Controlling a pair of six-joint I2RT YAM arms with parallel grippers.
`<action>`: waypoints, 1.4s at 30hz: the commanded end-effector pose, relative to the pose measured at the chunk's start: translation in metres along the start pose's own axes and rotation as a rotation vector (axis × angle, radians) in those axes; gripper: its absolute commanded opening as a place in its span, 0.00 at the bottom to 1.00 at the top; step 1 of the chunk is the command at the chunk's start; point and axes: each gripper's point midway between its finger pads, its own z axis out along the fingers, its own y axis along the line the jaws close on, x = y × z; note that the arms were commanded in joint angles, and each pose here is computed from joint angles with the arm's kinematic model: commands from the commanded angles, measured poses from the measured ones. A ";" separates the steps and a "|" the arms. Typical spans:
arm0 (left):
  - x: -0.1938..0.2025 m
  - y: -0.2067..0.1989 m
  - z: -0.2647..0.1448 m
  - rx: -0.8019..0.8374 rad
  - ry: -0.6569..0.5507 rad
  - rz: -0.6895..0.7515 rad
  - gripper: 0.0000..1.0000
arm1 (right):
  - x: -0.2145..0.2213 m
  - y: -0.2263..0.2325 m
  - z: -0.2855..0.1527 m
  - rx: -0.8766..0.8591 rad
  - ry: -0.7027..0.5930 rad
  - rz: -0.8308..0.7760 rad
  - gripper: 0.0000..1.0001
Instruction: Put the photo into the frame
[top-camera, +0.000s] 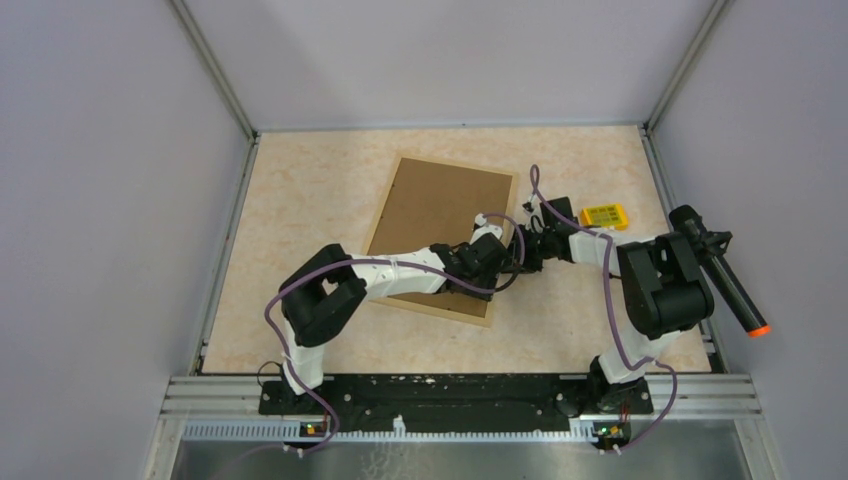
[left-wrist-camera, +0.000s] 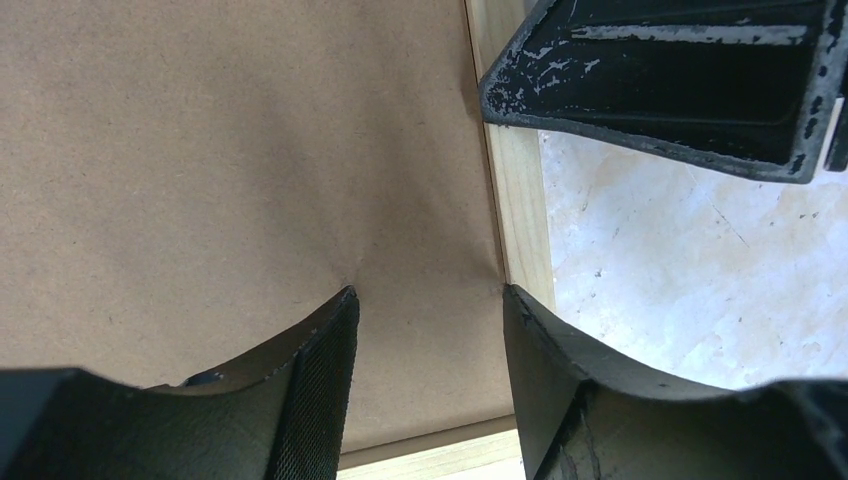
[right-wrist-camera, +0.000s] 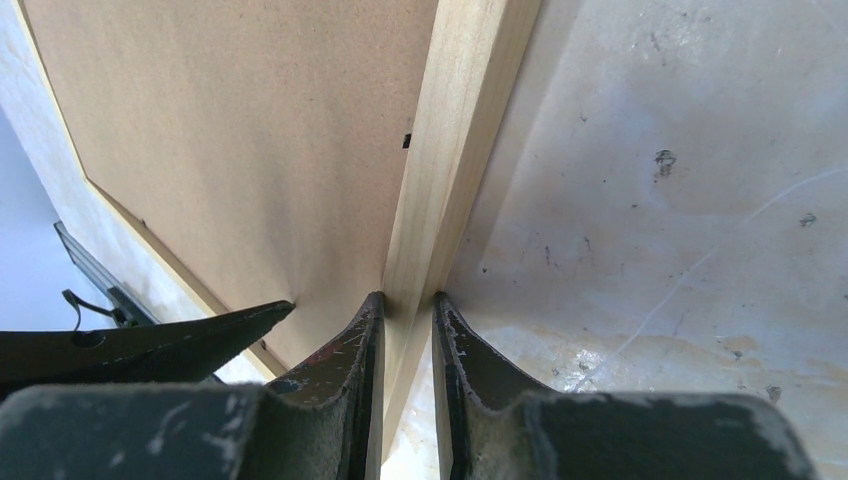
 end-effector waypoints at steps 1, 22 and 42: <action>0.053 0.020 0.021 -0.054 0.163 0.032 0.60 | 0.036 -0.024 0.007 0.070 0.104 0.022 0.00; 0.082 0.021 0.031 -0.081 0.227 0.048 0.60 | 0.036 -0.023 0.006 0.068 0.100 0.019 0.00; 0.121 0.055 0.036 -0.277 0.290 0.081 0.59 | 0.035 -0.022 0.005 0.071 0.082 0.037 0.00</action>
